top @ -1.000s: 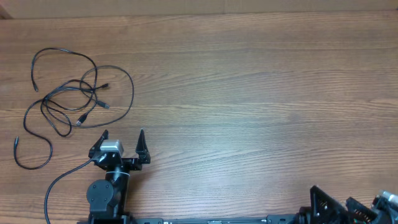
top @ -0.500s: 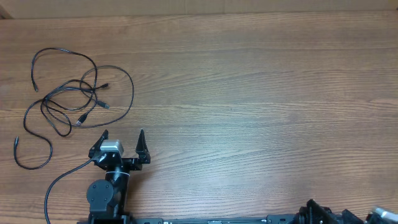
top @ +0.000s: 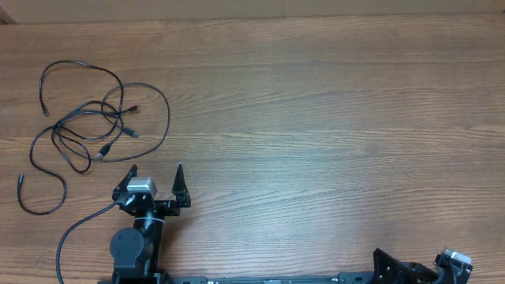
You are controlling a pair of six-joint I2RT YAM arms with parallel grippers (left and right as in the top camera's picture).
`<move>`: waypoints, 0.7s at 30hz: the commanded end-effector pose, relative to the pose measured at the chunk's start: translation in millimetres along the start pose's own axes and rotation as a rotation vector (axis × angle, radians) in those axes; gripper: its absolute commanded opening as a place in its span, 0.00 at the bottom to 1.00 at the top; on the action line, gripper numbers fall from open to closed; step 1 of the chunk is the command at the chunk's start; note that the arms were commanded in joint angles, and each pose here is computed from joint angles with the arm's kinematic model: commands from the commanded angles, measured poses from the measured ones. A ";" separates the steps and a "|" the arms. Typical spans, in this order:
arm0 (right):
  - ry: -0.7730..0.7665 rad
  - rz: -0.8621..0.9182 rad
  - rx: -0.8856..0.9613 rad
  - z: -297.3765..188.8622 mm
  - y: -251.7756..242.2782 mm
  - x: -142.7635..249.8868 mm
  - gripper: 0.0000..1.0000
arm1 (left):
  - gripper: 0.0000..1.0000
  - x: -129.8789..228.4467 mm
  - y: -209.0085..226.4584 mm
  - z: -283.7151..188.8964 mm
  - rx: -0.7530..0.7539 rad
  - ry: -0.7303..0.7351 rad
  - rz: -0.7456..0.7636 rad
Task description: Untangle cables
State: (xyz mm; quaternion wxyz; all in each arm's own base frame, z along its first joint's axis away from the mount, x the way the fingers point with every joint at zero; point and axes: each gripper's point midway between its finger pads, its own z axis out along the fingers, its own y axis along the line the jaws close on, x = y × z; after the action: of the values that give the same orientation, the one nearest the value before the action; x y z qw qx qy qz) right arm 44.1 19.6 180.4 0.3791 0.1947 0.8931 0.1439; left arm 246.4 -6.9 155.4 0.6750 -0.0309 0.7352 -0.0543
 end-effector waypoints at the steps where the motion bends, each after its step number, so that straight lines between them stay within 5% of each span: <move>1: -0.011 -0.009 -0.014 -0.3 0.5 -1.0 1.00 | 1.00 -0.2 0.0 -0.4 -0.002 -0.006 0.019; 9: -0.167 -0.042 -0.207 -8.6 41.5 -41.9 1.00 | 1.00 -0.2 0.0 -0.4 -0.002 -0.006 0.019; 21: -0.964 -0.362 -0.473 -78.8 123.3 -185.0 1.00 | 1.00 -0.2 0.0 -0.4 -0.002 -0.006 0.019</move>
State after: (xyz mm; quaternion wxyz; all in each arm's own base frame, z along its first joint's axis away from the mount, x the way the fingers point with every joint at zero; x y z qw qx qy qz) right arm 120.2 34.3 404.5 0.7834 0.0128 0.5925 0.1869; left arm 246.4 -6.9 155.4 0.6750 -0.0311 0.7352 -0.0542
